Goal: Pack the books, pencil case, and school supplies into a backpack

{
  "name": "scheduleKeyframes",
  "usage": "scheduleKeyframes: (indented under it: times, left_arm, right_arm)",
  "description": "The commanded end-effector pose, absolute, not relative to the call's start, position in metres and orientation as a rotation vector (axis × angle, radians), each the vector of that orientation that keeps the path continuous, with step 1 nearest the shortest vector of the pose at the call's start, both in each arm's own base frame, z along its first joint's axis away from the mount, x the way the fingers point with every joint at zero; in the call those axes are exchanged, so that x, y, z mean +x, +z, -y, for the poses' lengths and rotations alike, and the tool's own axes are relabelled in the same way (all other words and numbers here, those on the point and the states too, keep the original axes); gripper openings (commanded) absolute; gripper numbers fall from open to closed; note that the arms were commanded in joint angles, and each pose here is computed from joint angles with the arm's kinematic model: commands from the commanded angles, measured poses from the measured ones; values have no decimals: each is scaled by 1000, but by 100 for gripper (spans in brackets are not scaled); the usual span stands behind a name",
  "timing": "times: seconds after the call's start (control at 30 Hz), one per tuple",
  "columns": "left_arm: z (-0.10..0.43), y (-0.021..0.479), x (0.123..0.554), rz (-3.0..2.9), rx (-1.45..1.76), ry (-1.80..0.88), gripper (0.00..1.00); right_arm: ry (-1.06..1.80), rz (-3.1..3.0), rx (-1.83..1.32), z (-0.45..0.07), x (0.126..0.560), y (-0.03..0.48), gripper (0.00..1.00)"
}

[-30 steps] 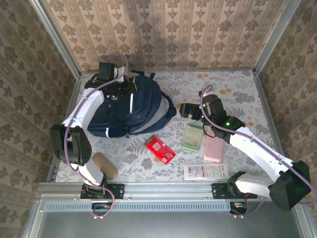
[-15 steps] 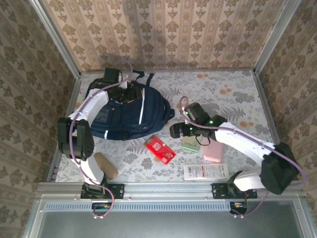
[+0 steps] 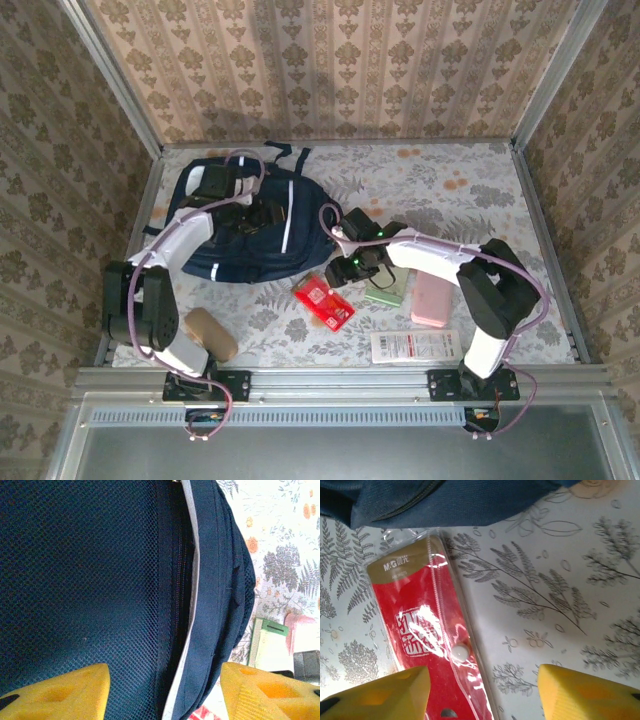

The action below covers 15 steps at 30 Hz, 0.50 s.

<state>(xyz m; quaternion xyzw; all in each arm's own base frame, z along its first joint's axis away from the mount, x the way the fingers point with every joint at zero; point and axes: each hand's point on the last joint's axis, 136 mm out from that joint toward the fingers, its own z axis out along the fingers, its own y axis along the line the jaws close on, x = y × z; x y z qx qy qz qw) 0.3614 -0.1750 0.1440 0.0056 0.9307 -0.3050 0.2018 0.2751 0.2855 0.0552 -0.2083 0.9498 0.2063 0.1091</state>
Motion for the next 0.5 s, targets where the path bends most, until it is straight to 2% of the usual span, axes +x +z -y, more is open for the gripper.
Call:
scheduleKeyframes:
  times: [0.0,0.07,0.2,0.27,0.4,0.47]
  left_arm:
    - [177,165,357,-2554,30,-807,62]
    - [178,171,350,-2545,25,-819,64]
    - [161,170,344,-2527,-8,-695,76]
    - [161,176,342,-2512,-27,-721,79]
    - [163,192,334,-2472,-20,-750,83]
    - [166,192,327,-2462,-11,-787,83]
  right_arm:
    - [568,-2753,-702,-305,273,53,49]
    - [558,-2706,-748,-314,269,59,46]
    - [624,-2656,-761,-336,267,55,29]
    - [655,-2670,-767,-348,267,52,22]
    - [568,-2685,-773,-356,276,38,15]
    - [489,-2704,-745,-353,285,29,6]
